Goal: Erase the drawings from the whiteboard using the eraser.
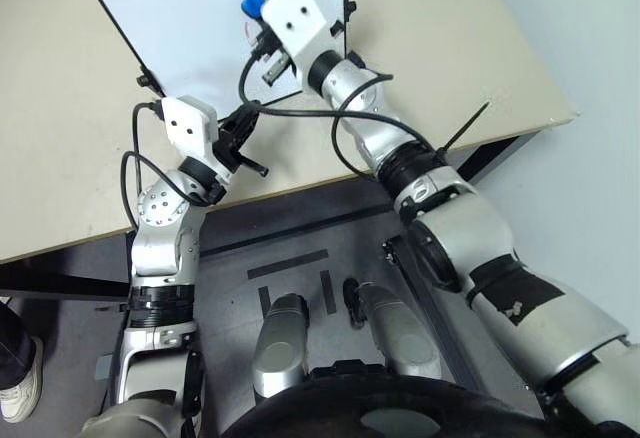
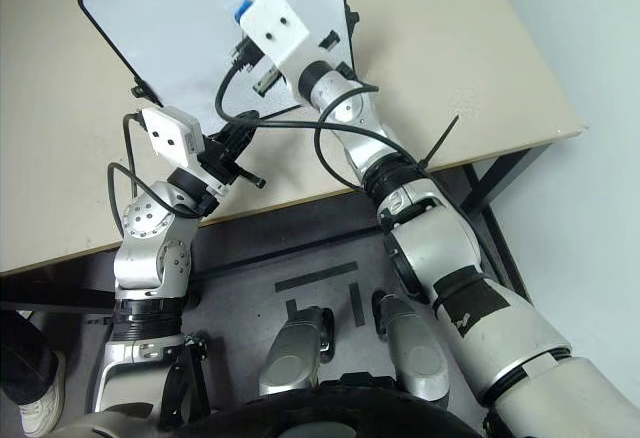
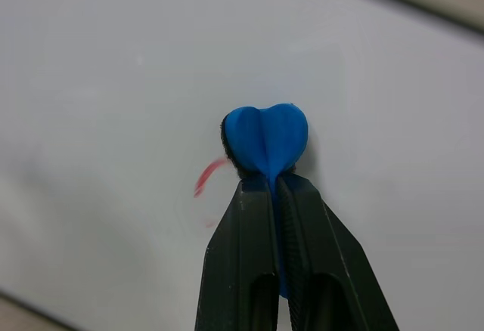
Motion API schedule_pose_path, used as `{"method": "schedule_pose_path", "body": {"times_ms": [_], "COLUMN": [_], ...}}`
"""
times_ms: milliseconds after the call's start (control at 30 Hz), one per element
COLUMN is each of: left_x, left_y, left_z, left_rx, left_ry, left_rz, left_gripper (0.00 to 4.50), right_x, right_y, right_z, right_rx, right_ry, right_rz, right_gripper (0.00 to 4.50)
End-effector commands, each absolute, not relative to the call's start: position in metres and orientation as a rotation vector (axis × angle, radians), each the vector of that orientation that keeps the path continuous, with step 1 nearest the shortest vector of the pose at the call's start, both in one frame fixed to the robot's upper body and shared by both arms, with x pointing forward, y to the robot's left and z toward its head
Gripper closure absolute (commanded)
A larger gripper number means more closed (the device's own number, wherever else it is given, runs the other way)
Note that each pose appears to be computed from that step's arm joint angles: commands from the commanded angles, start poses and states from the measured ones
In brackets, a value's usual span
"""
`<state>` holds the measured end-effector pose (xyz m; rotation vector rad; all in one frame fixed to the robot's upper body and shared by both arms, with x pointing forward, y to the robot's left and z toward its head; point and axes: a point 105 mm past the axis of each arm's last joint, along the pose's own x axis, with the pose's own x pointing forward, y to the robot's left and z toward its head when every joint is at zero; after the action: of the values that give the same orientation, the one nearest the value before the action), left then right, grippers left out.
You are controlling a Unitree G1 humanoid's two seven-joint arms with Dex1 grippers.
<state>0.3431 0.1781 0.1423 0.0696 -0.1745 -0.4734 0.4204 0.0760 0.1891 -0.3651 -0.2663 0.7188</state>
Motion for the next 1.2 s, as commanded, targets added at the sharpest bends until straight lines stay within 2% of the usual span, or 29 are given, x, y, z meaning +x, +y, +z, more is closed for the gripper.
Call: {"method": "schedule_pose_path", "body": {"times_ms": [33,133,233,467,667,767,1000,1200], "left_x": [0.343,0.342,0.342,0.342,0.342,0.342,0.342,0.341], "left_y": [0.178,0.18,0.181,0.18,0.179,0.178,0.178,0.18], "left_z": [0.153,0.152,0.152,0.151,0.151,0.151,0.152,0.152], "left_rx": [0.091,0.094,0.095,0.095,0.094,0.094,0.094,0.097], "left_ry": [-0.217,-0.216,-0.214,-0.212,-0.214,-0.214,-0.216,-0.213], "left_rz": [-0.472,-0.466,-0.463,-0.464,-0.469,-0.471,-0.467,-0.462], "left_gripper": [4.5,4.5,4.5,4.5,4.5,4.5,4.5,4.5], "right_x": [0.413,0.413,0.416,0.422,0.417,0.415,0.418,0.422], "right_y": [0.086,0.085,0.082,0.08,0.087,0.09,0.086,0.077], "right_z": [0.17,0.161,0.168,0.224,0.251,0.245,0.187,0.171], "right_rx": [-0.415,-0.429,-0.419,-0.358,-0.332,-0.34,-0.388,-0.398], "right_ry": [-0.225,-0.198,-0.214,-0.361,-0.438,-0.423,-0.246,-0.192], "right_rz": [0.767,0.764,0.743,0.685,0.702,0.721,0.721,0.699], "right_gripper": [4.49,4.49,4.49,4.49,4.49,4.49,4.49,4.49]}}
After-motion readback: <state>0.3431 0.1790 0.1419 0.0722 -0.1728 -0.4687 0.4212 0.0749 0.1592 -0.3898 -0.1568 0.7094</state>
